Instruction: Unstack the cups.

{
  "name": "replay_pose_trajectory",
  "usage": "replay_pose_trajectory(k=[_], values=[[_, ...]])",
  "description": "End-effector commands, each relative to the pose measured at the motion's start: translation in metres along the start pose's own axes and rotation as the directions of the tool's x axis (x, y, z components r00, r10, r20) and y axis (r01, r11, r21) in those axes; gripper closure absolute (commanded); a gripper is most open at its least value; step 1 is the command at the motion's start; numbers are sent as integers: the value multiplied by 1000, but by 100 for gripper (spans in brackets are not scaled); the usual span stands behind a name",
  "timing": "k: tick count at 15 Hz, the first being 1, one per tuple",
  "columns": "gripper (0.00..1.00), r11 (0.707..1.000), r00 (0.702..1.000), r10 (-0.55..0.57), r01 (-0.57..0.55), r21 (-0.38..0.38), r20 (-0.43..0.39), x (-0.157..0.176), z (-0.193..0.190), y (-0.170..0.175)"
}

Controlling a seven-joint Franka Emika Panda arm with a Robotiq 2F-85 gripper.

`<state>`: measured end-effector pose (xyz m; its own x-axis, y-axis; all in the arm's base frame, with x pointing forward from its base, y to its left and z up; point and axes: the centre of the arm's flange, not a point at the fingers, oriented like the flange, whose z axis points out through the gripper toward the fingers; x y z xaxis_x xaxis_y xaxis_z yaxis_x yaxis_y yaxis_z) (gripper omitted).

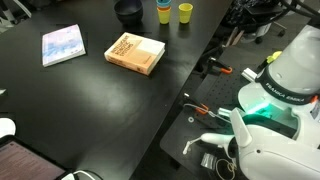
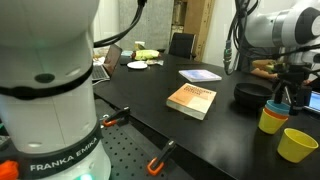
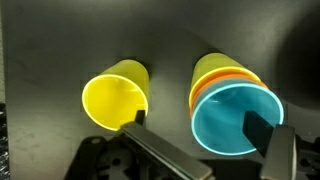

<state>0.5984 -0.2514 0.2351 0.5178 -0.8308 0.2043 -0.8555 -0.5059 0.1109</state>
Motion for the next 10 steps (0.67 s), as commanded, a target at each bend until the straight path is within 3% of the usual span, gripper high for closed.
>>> replay_pose_trajectory(k=[1,10], values=[[28,1000,1000,-6,6,6,2,11,1,-5],[95,1000,1000,4,-4,8,5,12,1,-3]])
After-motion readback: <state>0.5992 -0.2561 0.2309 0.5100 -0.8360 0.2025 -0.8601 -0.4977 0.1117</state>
